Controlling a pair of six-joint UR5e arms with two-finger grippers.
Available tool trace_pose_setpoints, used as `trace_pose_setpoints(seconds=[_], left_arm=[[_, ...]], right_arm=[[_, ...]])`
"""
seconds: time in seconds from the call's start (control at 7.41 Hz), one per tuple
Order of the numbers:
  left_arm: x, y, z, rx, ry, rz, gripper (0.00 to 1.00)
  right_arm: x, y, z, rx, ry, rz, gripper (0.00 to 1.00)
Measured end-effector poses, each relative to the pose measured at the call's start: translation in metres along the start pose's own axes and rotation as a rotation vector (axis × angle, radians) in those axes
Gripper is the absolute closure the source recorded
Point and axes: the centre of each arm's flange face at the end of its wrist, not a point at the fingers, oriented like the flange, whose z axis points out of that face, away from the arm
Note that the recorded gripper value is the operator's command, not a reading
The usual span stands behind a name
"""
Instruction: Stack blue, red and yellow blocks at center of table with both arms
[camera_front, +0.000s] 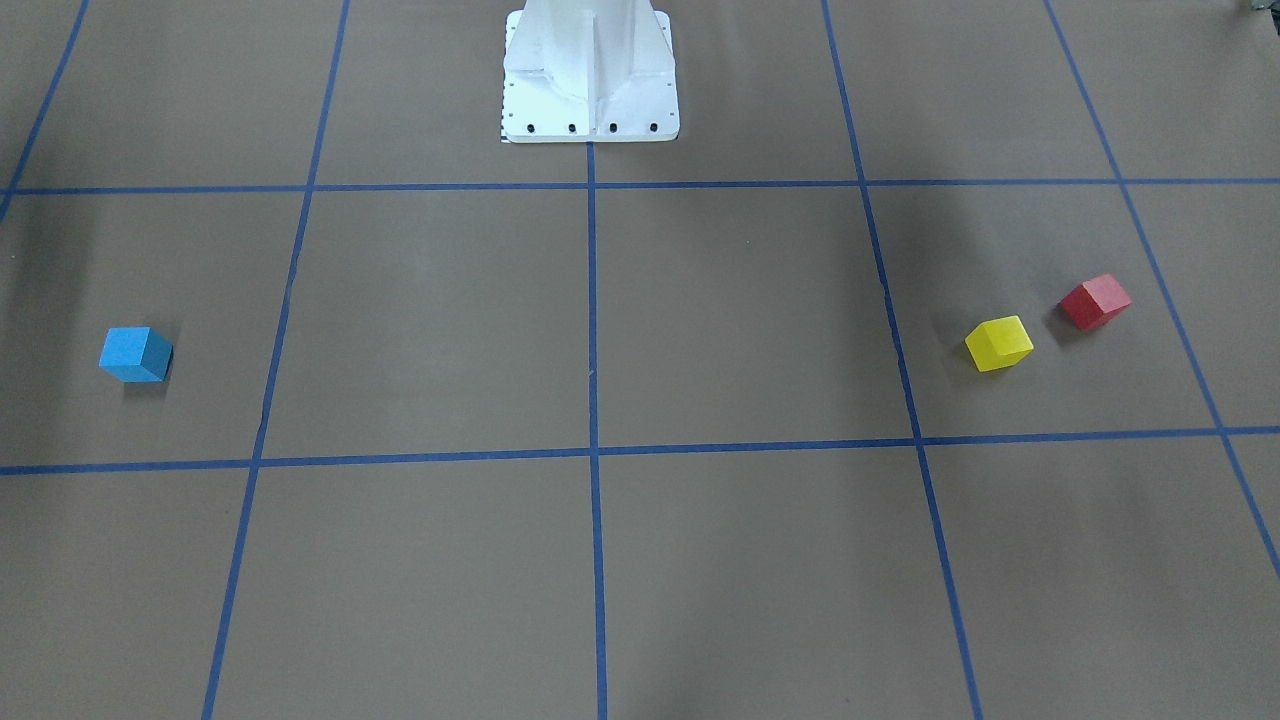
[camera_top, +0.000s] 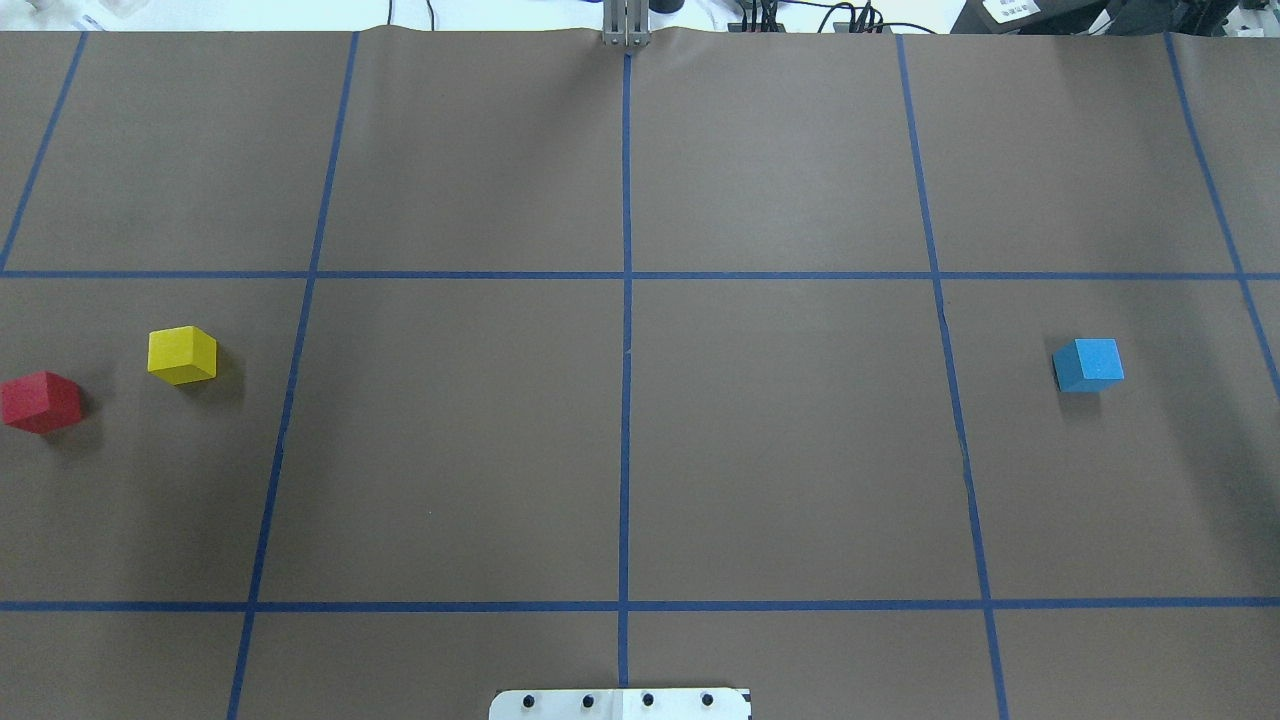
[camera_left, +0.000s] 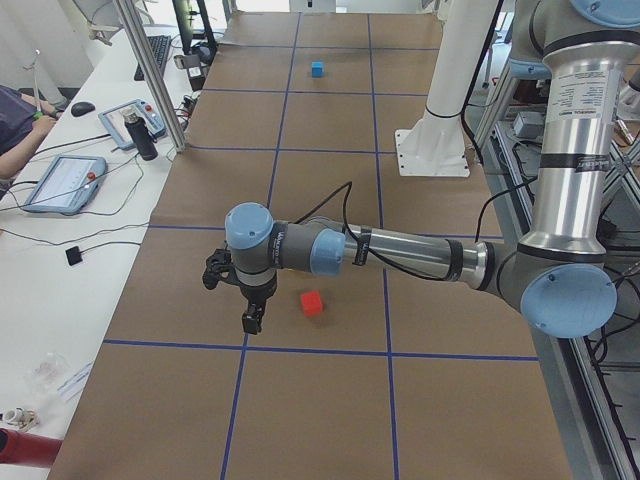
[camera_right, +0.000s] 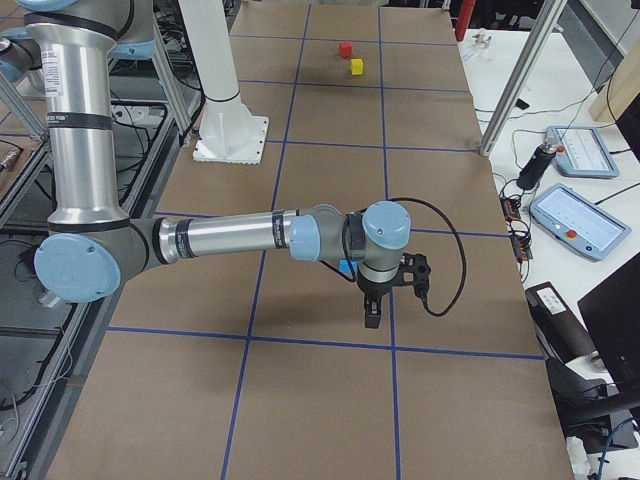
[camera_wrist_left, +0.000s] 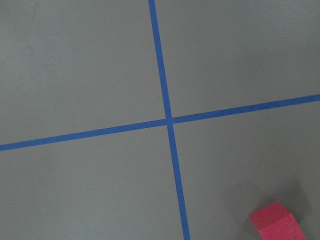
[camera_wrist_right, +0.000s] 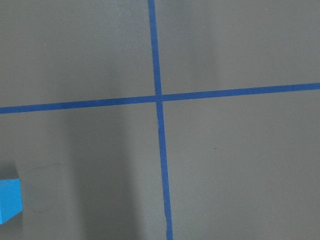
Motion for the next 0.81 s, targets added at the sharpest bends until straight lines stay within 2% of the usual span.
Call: trace_pose_setpoints(seconds=[0.27, 0.4, 0.81], left_arm=[[0.003, -0.003, 0.000, 0.003, 0.004, 0.006, 0.00], [0.004, -0.005, -0.001, 0.003, 0.004, 0.009, 0.00], [0.010, -0.013, -0.006, 0.016, 0.004, 0.021, 0.00]], right_arm=[[-0.046, -0.016, 0.029, -0.027, -0.045, -0.091, 0.01], [-0.070, -0.017, 0.048, -0.040, -0.062, -0.107, 0.01], [-0.122, -0.010, 0.084, -0.038, -0.100, -0.072, 0.01]])
